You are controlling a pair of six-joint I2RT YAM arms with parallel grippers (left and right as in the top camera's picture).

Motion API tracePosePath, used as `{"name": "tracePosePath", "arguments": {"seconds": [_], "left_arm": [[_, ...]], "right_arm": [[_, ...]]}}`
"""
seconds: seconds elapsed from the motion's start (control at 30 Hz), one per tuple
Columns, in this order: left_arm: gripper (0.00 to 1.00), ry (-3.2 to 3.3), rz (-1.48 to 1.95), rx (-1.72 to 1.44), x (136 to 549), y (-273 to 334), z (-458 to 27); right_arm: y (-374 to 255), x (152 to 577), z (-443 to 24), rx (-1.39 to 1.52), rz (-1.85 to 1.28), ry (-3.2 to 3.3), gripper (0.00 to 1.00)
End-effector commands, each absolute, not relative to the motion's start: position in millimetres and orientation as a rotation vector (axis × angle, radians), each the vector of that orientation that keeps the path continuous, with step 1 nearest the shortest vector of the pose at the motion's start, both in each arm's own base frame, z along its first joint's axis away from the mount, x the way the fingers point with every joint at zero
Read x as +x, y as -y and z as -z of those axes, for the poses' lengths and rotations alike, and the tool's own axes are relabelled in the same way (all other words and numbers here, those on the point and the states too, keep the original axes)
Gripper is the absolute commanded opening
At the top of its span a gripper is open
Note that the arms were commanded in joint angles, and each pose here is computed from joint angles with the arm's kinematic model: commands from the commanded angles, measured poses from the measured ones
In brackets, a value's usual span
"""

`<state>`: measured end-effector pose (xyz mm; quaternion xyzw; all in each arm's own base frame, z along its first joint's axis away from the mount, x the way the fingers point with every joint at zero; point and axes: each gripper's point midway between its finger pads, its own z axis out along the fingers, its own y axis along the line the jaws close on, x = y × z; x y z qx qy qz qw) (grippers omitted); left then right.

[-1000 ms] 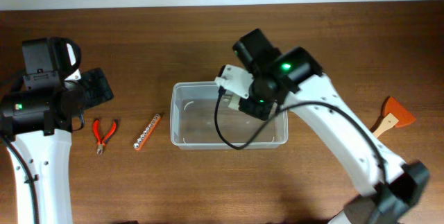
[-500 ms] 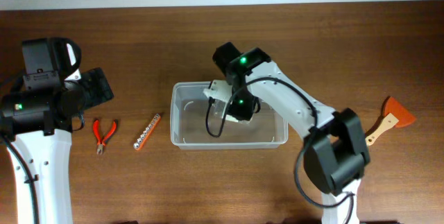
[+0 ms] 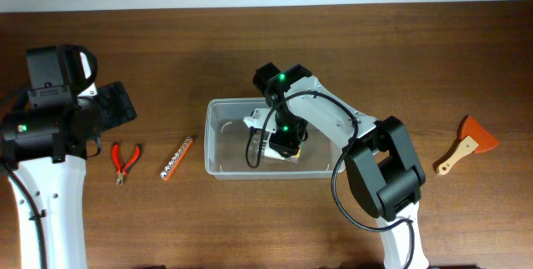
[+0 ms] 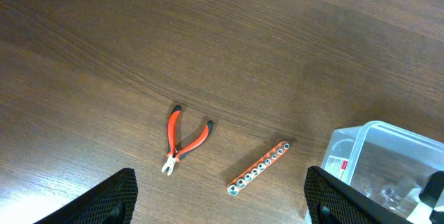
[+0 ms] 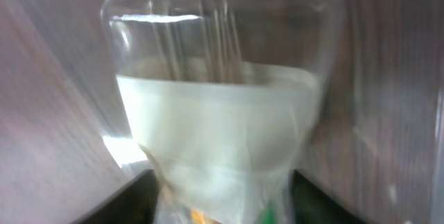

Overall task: Pack container
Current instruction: 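Carry the screwdriver package with the right gripper into the container, then open the right gripper and withdraw it to the right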

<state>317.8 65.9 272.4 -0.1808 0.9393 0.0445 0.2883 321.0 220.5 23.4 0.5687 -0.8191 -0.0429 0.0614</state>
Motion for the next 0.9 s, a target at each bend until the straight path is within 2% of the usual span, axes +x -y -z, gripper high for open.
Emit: {"name": "tracePosePath", "arguments": {"seconds": [0.0,0.1,0.27,0.37,0.6,0.7,0.83,0.87], "left_arm": [[0.79,-2.518,-0.141,-0.473,317.3,-69.0,-270.0],[0.79,-2.518,-0.141,-0.473,317.3,-69.1,-270.0],[0.79,-2.518,-0.141,-0.473,317.3,-69.1,-270.0],[0.79,-2.517,-0.141,-0.473,317.4,-69.1,-270.2],[0.79,-2.517,-0.141,-0.473,317.5,-69.1,-270.1],[0.79,-2.516,-0.141,-0.473,317.6,-69.2,-270.3],[0.79,-2.517,-0.141,-0.473,317.6,-69.1,-270.2],[0.79,-2.517,-0.141,-0.473,317.6,-69.1,-270.2]], "right_arm": [[-221.2,318.7,-21.4,1.684,0.158,2.488,0.71],[-217.8,319.3,-24.3,1.640,0.138,2.513,0.83],[-211.3,328.1,-52.6,1.635,0.104,2.590,0.93],[-207.3,334.7,-86.2,1.633,0.092,2.678,0.98],[-160.4,353.1,-202.5,1.419,-0.122,3.133,0.99],[-114.2,357.9,-248.6,1.047,-0.242,3.410,0.99],[-30.2,350.5,-287.5,0.037,-0.250,3.673,0.99],[2.7,340.6,-292.3,-0.372,-0.229,3.653,0.99]]}}
